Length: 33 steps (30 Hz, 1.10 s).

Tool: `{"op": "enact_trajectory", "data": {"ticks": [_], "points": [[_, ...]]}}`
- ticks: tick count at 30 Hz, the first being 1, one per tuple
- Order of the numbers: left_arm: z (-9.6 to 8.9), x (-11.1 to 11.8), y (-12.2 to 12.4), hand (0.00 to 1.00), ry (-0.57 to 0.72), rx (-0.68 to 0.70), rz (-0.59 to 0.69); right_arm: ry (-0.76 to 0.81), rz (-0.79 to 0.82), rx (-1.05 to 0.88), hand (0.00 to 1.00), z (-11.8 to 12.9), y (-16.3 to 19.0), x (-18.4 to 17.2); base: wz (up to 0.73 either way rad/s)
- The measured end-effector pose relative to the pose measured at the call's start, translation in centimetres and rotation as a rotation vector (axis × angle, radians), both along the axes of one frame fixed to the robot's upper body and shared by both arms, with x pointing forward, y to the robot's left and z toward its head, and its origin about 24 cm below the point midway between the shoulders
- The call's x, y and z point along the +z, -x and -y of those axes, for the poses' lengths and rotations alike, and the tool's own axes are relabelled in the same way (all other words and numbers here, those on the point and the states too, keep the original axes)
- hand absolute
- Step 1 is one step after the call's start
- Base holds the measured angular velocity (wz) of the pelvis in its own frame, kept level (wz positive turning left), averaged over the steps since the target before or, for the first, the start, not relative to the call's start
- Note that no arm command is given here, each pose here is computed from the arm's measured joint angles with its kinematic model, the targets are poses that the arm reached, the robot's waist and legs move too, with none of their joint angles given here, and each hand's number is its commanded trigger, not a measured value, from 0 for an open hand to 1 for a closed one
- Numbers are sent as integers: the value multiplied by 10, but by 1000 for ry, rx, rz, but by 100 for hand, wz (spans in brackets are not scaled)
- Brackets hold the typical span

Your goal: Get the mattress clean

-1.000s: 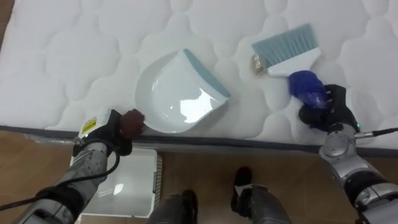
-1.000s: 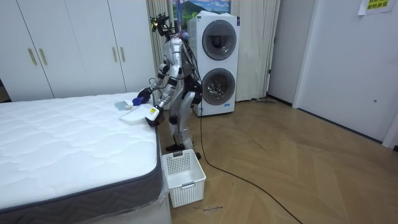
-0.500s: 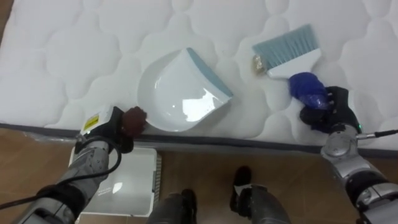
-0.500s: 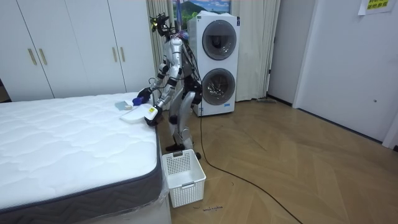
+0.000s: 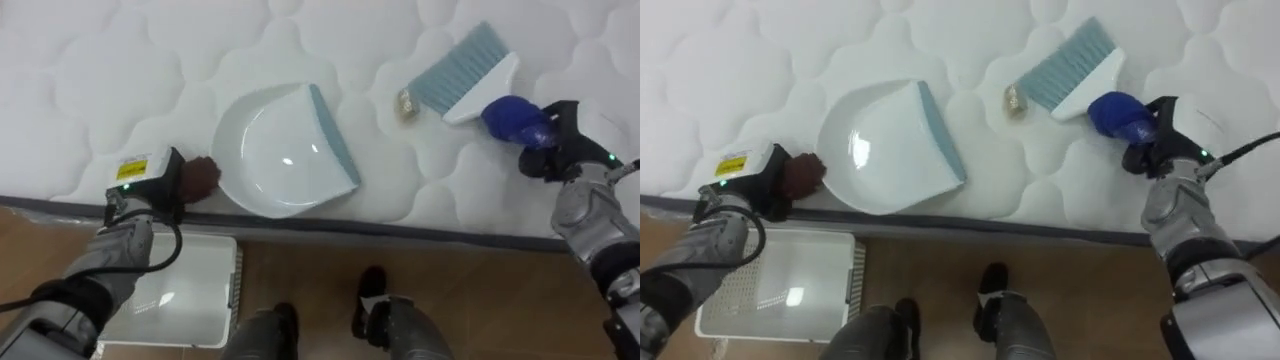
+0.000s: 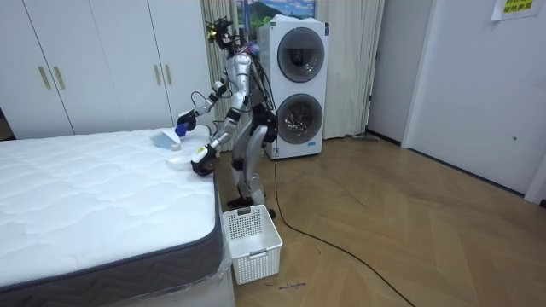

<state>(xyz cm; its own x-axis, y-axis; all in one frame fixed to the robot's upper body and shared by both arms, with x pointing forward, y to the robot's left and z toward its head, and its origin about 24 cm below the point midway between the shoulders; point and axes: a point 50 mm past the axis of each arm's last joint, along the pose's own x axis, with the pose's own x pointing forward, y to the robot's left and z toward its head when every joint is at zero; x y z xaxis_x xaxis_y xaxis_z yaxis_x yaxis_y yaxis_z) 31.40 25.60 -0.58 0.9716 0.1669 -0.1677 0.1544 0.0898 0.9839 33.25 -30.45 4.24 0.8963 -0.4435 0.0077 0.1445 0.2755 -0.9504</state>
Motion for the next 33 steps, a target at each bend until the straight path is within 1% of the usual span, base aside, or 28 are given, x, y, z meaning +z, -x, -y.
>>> {"op": "enact_trajectory", "data": {"ticks": [6, 10, 12, 15, 22, 25, 28, 33], "points": [[-8, 15, -5, 100, -100, -29, 74, 125, 14, 9, 100, 6, -7, 18, 1], [-7, 19, -7, 100, -153, -50, 94, 239, 5, 39, 100, 4, -10, 24, 1], [-7, 20, -8, 100, -170, -54, 103, 265, 3, 47, 100, 3, -12, 26, 0], [-7, 21, -8, 100, -182, -51, 113, 316, -2, 60, 100, 0, -14, 29, 0], [-12, 23, -8, 100, -221, -40, 112, 590, -23, 196, 100, -15, -25, 43, -4], [-13, 24, -8, 100, -227, -40, 113, 661, -61, 244, 100, -22, -28, 43, 0], [-12, 26, -9, 100, -224, -46, 118, 713, -93, 272, 100, -28, -30, 43, -4], [-15, 29, -10, 100, -234, -49, 121, 730, -109, 280, 100, -31, -31, 46, -3]]}}
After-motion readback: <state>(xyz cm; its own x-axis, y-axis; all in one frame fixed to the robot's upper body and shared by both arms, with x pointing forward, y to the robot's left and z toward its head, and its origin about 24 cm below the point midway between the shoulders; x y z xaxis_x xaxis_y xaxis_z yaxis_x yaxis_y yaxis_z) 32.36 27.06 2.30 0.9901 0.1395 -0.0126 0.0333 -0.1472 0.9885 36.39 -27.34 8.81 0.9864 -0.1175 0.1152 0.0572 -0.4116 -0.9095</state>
